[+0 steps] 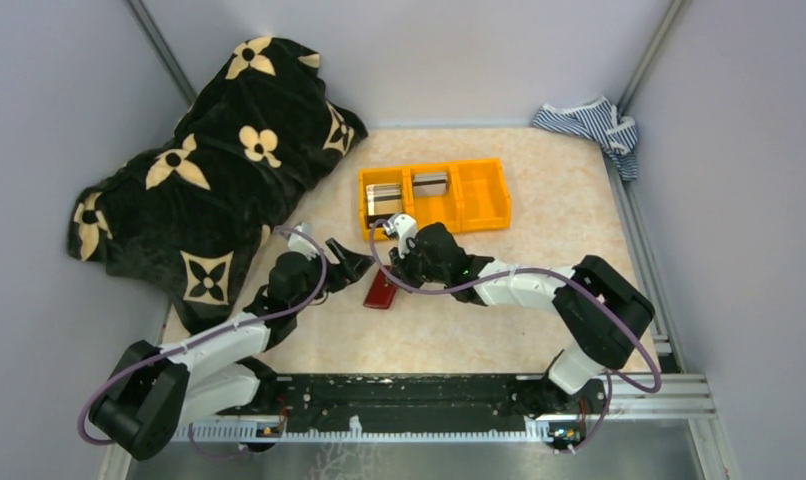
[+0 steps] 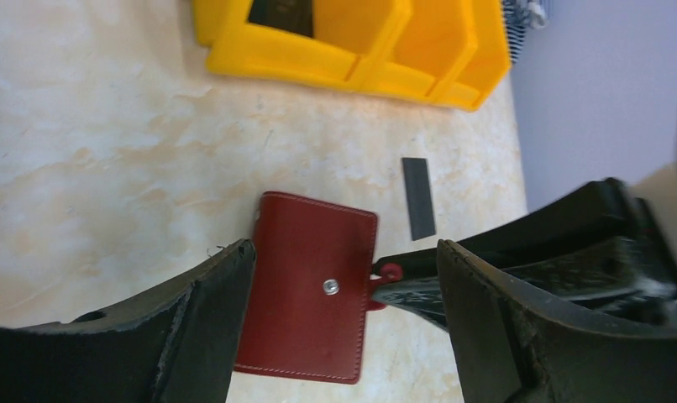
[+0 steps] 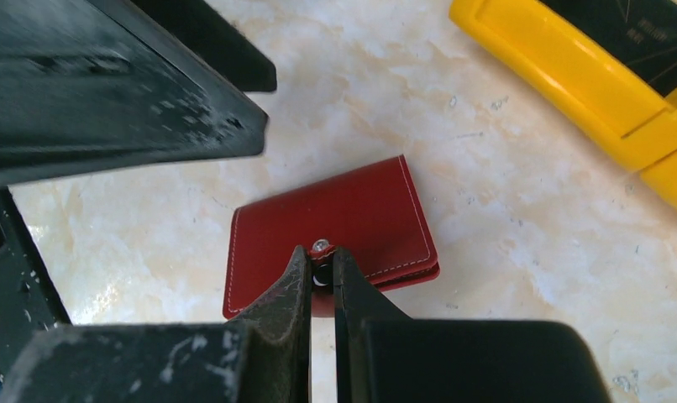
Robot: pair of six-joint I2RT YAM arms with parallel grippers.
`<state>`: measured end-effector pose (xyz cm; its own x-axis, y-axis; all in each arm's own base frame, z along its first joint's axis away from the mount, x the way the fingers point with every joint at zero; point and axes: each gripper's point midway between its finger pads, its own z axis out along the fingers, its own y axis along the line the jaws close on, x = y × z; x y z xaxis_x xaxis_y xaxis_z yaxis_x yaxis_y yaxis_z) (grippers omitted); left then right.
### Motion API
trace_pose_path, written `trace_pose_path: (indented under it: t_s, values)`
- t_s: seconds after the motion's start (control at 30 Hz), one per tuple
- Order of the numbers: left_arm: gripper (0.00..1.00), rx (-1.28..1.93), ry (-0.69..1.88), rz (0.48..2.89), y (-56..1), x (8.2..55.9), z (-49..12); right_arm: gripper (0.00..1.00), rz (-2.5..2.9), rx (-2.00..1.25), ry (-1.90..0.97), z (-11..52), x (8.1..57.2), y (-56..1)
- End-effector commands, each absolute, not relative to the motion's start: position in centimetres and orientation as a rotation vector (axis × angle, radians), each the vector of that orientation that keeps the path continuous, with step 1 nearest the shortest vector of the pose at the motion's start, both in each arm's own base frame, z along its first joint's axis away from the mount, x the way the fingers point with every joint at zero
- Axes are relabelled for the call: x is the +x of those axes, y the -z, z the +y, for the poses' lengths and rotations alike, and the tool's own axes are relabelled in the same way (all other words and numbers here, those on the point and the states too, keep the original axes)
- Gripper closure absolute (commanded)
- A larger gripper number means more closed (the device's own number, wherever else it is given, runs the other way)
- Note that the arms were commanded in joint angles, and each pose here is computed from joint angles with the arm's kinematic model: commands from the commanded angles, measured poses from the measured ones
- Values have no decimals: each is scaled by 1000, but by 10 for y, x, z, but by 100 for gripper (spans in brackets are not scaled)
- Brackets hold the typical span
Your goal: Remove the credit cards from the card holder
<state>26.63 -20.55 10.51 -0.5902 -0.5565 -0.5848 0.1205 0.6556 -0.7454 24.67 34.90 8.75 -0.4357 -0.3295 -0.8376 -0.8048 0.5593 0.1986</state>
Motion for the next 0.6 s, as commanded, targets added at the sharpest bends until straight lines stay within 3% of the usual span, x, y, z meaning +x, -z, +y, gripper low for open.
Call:
trace_pose_path:
  t_s: [0.0, 0.57]
  values:
    - [15, -253, 1108, 1849, -145, 268, -218, 100, 1930, -848, -833, 357, 254, -109]
    - [16, -244, 1020, 1745, -167, 268, -198, 100, 1748, -874, -878, 375, 264, -184]
